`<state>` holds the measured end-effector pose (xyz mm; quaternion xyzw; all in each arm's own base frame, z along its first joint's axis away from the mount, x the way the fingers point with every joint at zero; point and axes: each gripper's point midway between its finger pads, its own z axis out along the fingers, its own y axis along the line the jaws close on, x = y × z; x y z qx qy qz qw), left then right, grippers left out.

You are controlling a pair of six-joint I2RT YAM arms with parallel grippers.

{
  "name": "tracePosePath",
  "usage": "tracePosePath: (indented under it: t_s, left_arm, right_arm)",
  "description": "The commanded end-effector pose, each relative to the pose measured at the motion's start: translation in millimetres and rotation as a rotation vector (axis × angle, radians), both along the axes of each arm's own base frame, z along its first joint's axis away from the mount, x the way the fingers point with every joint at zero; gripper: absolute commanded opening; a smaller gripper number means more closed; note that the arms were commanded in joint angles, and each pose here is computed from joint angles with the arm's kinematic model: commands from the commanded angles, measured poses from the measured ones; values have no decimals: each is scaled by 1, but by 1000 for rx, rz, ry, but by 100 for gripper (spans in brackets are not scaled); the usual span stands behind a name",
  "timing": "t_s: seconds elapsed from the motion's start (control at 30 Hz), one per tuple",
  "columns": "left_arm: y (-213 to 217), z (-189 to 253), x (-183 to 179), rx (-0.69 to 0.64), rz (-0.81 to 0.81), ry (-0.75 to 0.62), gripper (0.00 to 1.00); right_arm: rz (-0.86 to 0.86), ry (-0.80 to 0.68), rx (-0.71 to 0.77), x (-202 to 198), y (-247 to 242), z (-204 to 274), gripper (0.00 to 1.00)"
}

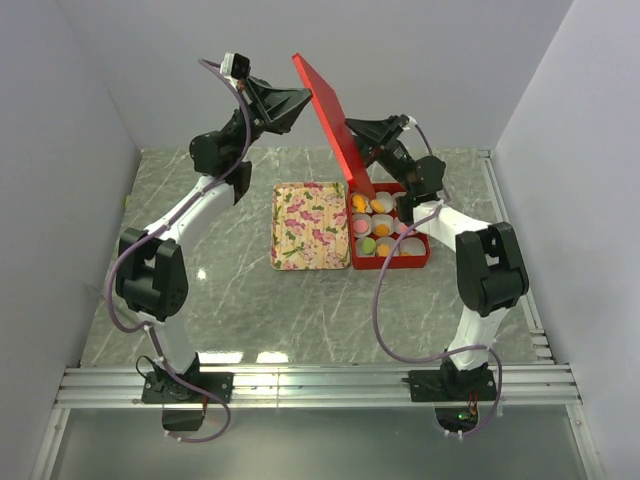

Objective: Pack the cookies

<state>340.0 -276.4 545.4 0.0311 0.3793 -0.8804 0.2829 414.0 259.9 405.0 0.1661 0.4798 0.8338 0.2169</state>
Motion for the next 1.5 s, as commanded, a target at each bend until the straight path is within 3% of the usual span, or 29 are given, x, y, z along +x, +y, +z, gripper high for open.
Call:
tracePosePath:
  t_s: [0.0, 0.17, 0.33, 0.43, 0.57, 0.77, 0.97, 1.2, 1.33, 1.47]
  left_arm:
    - [51, 26, -115, -220, -182, -388, 1]
    - [50, 22, -110, -223, -177, -369, 1]
    - [48, 12, -100, -219, -168, -318, 3]
    - [45, 1, -91, -212, -162, -269, 6]
    - [40, -18, -80, -184, -154, -206, 11]
    - [28, -58, -65, -104, -145, -102, 26]
    - [18, -109, -45, -22, -132, 26, 22]
    - [4, -169, -24, 73, -121, 147, 19]
    - [-7, -199, -16, 143, -124, 190, 27]
    - [-24, -226, -1, 249, -112, 255, 45]
  right_arm:
    - [355, -175, 419, -116, -58, 117, 52]
    - [327, -181, 474, -120, -69, 126, 28]
    - [293, -175, 543, -122, -81, 134, 18]
    - [268, -183, 588, -124, -90, 141, 0]
    - [231, -194, 580, -126, -100, 142, 0]
    - [129, -223, 454, -129, -127, 130, 0]
    - [-5, -94, 188, -110, -150, 72, 0]
    - [-122, 91, 66, -84, -171, -15, 0]
    - [-127, 141, -38, -65, -174, -52, 0]
    - [-128, 196, -143, -41, -173, -84, 0]
